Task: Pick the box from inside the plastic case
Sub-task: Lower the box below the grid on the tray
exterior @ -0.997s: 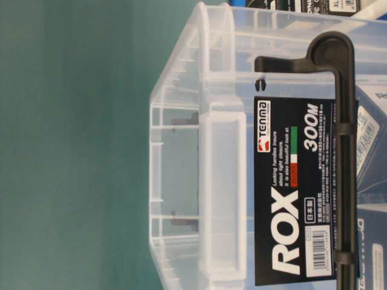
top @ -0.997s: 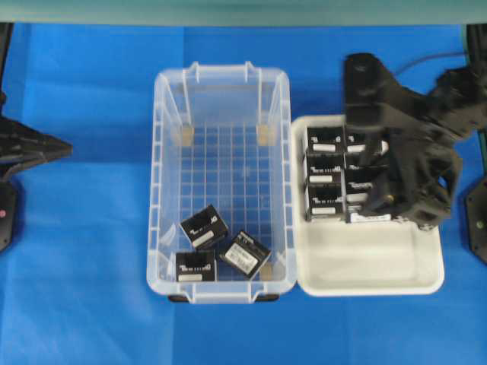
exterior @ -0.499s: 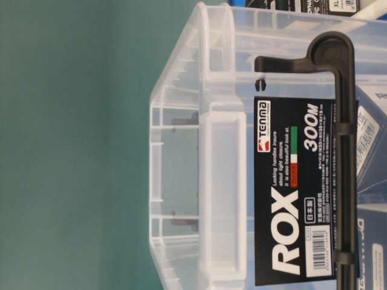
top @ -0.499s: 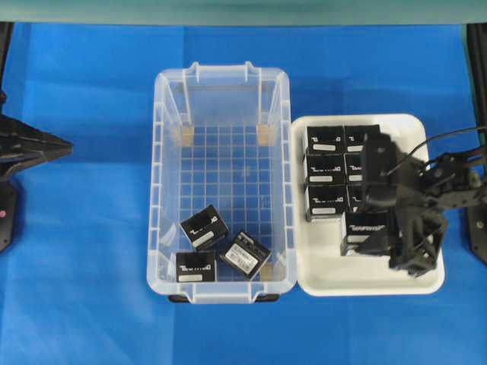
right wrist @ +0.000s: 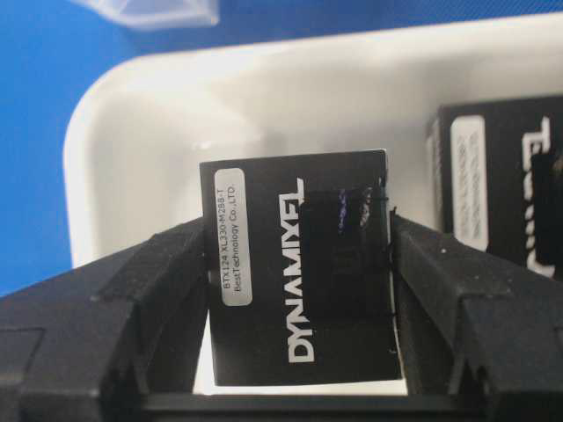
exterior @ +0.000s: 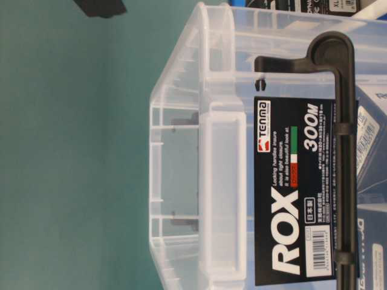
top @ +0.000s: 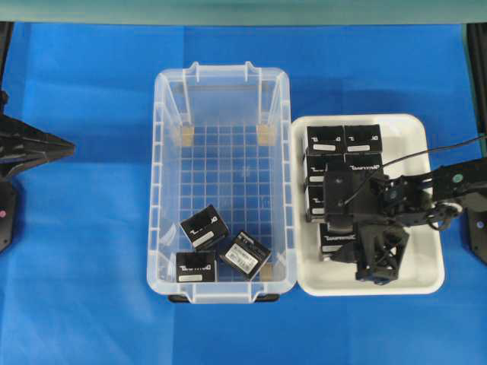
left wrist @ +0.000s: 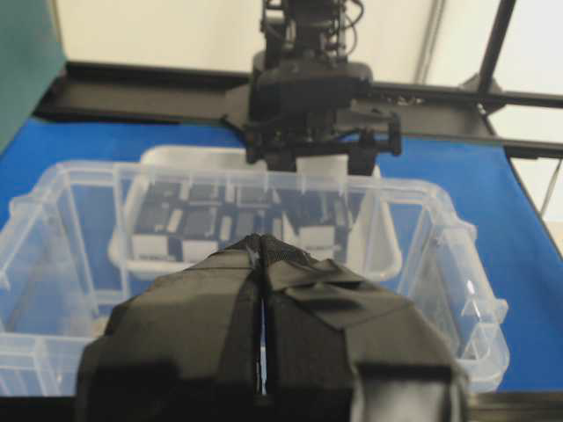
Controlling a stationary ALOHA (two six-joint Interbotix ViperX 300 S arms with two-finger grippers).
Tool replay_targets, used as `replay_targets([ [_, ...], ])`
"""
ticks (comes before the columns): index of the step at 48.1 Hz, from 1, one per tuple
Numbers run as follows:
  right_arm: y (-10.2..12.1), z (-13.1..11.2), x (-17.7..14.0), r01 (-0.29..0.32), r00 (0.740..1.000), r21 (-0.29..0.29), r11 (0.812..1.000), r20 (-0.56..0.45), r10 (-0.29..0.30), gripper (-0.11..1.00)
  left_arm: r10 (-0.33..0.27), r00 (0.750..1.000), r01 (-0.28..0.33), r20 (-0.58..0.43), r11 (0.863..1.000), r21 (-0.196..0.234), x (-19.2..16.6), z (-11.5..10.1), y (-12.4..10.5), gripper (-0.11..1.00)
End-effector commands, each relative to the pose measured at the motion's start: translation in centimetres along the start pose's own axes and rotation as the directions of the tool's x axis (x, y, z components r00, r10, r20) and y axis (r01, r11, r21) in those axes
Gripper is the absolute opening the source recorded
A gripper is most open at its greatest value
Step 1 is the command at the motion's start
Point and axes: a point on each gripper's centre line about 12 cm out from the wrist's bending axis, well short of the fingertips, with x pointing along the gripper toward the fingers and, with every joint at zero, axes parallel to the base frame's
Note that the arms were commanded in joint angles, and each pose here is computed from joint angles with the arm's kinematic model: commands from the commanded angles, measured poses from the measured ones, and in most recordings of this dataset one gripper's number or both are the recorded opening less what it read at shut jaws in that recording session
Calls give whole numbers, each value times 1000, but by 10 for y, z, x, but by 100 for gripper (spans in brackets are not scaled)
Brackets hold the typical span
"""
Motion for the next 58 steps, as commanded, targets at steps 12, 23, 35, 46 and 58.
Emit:
replay_targets([
  [12, -1, 9, 2, 14, 998, 0, 1000, 68, -14, 62, 1, 1000, -1, 15, 1000, 0, 2, 8, 0, -4],
  [23, -1, 7, 3, 12, 999, -3, 1000, 51, -12, 62, 1, 1000, -1, 15, 1000, 2, 2, 8, 0, -4],
  [35, -1, 9, 3, 12, 998, 7, 1000, 58, -13, 62, -5, 1000, 5, 15, 1000, 0, 2, 7, -1, -4],
  [46, -2, 16, 2, 18, 995, 9, 1000, 99, -19, 97, -7, 1000, 7, 15, 1000, -2, 2, 7, -1, -4],
  [58, 1, 27, -8, 9, 989, 16, 1000, 147, -12, 94, -30, 999, 30, 13, 999, -19, 2, 8, -6, -4],
])
